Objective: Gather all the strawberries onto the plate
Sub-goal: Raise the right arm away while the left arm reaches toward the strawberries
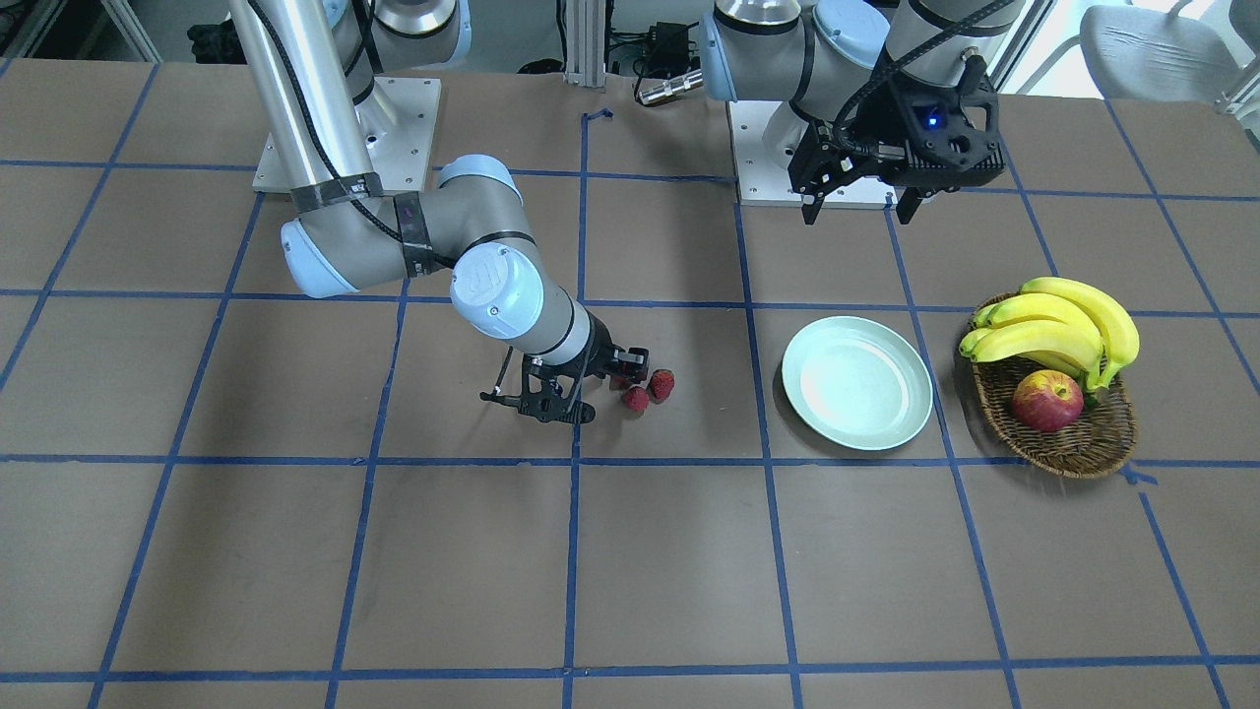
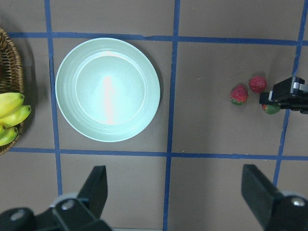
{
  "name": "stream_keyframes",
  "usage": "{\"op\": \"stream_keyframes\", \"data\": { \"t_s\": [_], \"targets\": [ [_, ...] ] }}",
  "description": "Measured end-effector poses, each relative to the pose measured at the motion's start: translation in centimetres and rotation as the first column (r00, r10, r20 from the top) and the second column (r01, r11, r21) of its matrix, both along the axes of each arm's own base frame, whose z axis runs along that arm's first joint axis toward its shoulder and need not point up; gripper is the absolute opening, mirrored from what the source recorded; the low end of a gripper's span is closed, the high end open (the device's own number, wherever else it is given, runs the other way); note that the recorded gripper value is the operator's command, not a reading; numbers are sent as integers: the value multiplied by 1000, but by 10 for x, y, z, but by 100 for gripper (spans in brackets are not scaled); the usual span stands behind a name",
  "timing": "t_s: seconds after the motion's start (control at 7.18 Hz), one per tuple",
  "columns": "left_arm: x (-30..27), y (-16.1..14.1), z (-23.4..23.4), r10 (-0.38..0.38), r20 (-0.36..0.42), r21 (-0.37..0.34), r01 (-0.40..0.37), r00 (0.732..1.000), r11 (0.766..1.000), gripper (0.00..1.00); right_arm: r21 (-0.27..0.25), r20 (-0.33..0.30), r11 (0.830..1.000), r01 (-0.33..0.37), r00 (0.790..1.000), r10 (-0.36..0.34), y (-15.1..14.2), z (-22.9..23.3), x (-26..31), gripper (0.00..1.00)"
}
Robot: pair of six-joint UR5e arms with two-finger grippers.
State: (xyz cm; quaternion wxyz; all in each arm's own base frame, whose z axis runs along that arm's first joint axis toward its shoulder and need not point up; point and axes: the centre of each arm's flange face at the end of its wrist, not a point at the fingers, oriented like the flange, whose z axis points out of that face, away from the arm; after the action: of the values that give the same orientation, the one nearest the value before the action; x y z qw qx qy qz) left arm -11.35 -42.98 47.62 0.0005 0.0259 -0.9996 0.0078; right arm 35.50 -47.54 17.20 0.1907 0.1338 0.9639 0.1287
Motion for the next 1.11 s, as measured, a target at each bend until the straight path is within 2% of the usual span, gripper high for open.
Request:
{"op": "stream_keyframes", "data": {
  "t_s": [0.28, 0.56, 0.84, 1.11],
  "targets": [
    [0, 0, -1, -1, 0, 2, 1, 1000, 1000, 100, -33, -24, 999, -4, 1000, 3, -2, 13, -3, 100],
    [0, 0, -4, 0, 0, 11, 0, 1000, 1000, 100, -96, -142, 995, -16, 990, 3, -6, 44, -27, 100],
    [2, -6, -12, 7, -13, 29, -7, 1000, 1000, 100, -138, -234, 990, -28, 972, -5, -18, 89, -80, 100],
    [-2, -8, -23, 14, -17, 57, -13, 1000, 998, 100, -105, -309, 990, -95, 949, 58, -30, 152, -134, 100]
  ]
}}
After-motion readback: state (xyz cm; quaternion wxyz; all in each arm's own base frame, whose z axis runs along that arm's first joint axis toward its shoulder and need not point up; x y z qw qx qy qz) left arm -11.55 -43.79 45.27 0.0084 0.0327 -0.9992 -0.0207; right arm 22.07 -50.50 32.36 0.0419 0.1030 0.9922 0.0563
